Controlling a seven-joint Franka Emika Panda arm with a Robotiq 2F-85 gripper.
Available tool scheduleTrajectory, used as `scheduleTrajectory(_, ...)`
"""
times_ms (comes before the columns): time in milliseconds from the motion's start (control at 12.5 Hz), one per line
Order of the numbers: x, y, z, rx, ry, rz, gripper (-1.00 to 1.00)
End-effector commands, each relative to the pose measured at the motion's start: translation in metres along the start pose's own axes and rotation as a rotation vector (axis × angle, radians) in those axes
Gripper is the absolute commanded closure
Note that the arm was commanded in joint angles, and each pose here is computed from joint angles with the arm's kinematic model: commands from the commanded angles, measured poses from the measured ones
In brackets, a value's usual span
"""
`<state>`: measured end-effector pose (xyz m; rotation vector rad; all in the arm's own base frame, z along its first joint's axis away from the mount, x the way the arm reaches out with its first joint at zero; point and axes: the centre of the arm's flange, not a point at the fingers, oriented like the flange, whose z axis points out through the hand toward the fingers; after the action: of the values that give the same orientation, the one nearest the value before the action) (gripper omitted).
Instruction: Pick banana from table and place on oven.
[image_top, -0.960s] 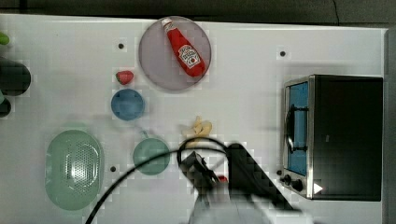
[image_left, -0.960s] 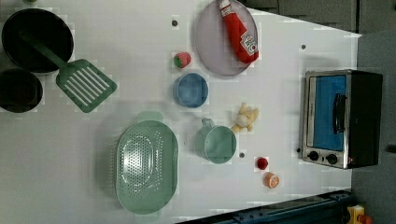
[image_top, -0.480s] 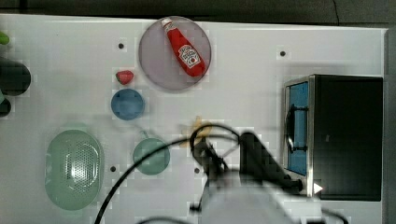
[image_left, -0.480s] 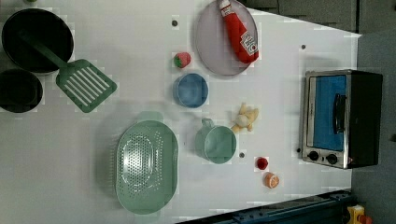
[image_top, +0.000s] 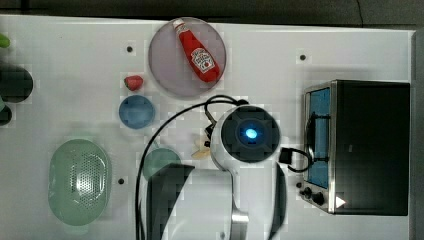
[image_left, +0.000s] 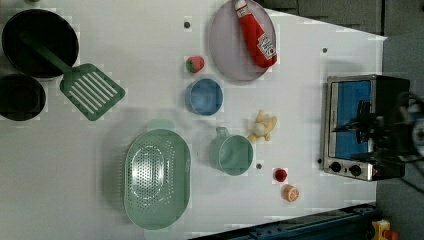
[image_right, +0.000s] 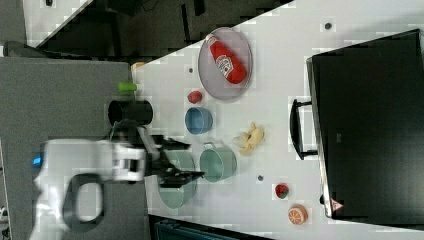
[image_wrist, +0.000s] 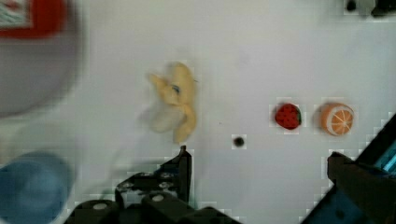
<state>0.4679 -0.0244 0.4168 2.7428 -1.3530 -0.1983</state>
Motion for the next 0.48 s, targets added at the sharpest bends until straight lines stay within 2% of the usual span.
scheduleTrajectory(80,-0.007,-0.020,0.013,0.081,0.072,-0.007,-1.00)
scheduleTrajectory(480,-0.013,-0.042,0.131,0.067,0.062,-0.046,-1.00)
